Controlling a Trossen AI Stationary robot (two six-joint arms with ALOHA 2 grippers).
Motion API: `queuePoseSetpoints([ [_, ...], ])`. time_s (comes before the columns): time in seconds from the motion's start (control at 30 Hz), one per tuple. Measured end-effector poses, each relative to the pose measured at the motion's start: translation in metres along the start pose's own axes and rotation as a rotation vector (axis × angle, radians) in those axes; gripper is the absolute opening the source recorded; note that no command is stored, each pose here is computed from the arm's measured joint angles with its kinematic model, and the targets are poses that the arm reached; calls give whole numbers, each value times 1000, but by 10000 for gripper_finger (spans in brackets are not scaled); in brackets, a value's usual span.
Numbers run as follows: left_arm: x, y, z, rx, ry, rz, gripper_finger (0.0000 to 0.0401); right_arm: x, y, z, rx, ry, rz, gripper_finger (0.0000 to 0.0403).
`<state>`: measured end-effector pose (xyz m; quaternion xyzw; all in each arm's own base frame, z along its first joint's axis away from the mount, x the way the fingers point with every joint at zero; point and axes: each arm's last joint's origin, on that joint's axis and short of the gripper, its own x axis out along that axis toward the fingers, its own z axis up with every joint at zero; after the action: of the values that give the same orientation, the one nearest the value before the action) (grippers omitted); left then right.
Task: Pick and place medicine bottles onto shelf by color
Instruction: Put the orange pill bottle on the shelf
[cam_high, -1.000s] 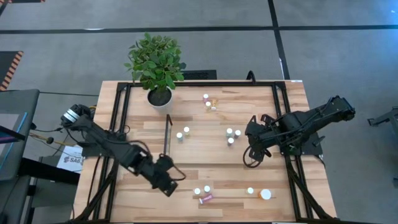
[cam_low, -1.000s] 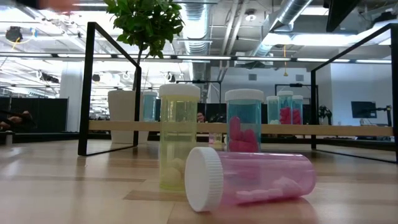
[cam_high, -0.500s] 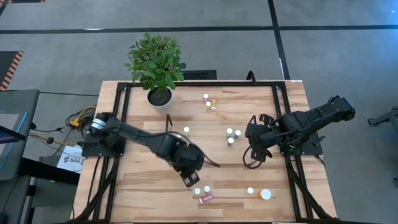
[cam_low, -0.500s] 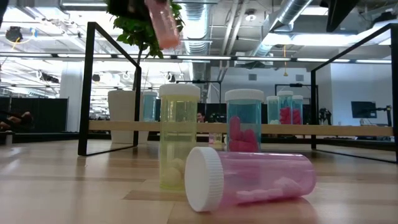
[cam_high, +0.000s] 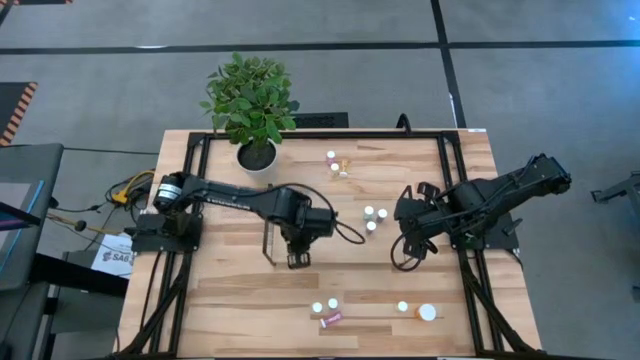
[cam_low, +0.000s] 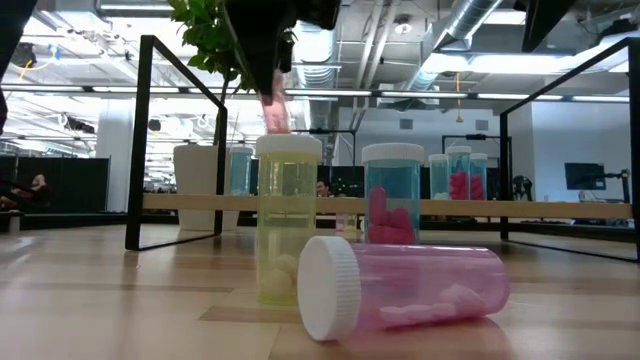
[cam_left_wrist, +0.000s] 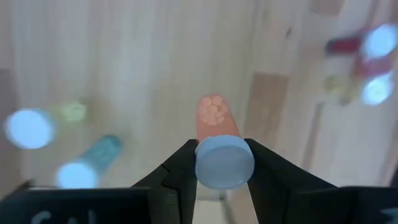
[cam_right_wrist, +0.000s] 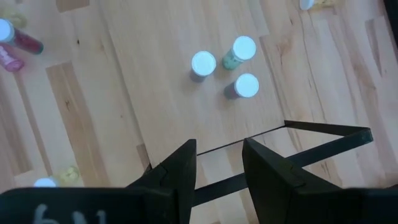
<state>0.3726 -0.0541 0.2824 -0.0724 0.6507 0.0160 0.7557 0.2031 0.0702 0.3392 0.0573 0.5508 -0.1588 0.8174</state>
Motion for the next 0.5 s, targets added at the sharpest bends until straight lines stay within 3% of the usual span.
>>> queuePoseSetpoints([
  [0.27, -1, 24, -2, 153, 71, 35, 102, 1, -1, 3, 22, -13, 6, 154],
  [0.5, -1, 29, 0, 228, 69, 33, 103, 1, 0, 4, 178, -28, 20, 154],
])
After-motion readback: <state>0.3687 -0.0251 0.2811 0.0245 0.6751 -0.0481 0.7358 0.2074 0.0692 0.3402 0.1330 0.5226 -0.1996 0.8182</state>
